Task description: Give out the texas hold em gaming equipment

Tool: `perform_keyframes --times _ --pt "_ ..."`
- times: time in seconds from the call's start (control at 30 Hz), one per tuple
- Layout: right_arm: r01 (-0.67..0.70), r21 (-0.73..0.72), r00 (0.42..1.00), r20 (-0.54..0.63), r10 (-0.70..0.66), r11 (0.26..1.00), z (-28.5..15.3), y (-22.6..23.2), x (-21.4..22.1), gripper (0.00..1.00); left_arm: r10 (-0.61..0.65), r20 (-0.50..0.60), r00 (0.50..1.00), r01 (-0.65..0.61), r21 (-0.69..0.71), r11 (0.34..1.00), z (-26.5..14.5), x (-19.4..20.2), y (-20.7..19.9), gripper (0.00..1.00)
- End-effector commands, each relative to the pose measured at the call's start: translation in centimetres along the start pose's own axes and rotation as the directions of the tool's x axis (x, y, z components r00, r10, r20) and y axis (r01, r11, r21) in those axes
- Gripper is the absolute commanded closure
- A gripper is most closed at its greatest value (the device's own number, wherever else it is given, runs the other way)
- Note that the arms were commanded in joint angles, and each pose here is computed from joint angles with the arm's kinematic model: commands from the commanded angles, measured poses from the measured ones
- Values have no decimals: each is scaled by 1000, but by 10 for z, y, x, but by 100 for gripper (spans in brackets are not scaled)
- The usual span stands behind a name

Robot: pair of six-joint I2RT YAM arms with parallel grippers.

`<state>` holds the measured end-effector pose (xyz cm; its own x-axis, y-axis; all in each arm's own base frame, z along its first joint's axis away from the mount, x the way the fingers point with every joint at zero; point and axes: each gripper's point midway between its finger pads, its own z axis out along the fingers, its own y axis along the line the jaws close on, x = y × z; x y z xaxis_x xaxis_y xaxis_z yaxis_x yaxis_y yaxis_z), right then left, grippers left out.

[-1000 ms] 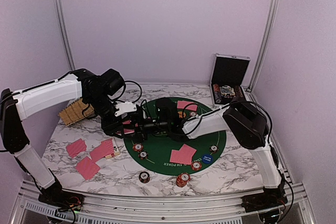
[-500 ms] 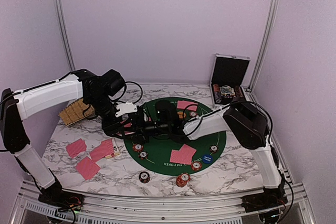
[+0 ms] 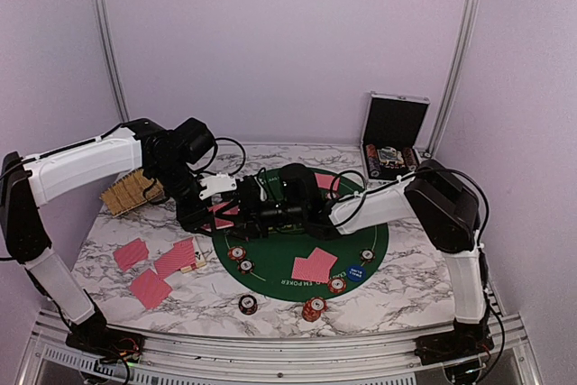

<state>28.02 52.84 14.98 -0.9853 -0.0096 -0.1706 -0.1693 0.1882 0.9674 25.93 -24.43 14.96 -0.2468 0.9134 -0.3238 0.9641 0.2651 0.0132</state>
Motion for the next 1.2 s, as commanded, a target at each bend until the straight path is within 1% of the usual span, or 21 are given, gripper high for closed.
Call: perform_keyframes --times 0.0,0.17,0.37,0.5,0.7,0.83,1.17 --pt "-9 29 997 76 7 1000 -13 -5 -24 60 -4 -21 1000 5 30 1000 -6 7 -8 38" --pt "11 65 997 77 -16 998 -20 -8 -23 61 1 -20 1000 0 26 1000 -7 7 -8 38" --pt "26 103 995 89 -35 994 -30 -12 -24 50 -2 -18 1000 2 32 999 -7 7 -9 38" --pt "57 52 995 74 -61 997 -25 2 -21 44 -1 -20 1000 2 32 999 -7 7 -9 38" --pt "99 -40 995 -14 -99 994 -5 25 -3 36 -1 -18 1000 1 31 1000 -7 6 -8 38" --pt "92 -73 993 -67 -97 993 5 25 9 35 -1 -22 1000 2 33 999 -6 7 -9 38" --pt "40 -102 989 -138 -54 994 28 14 26 34 -2 -19 1000 3 30 1000 -7 6 -8 38"
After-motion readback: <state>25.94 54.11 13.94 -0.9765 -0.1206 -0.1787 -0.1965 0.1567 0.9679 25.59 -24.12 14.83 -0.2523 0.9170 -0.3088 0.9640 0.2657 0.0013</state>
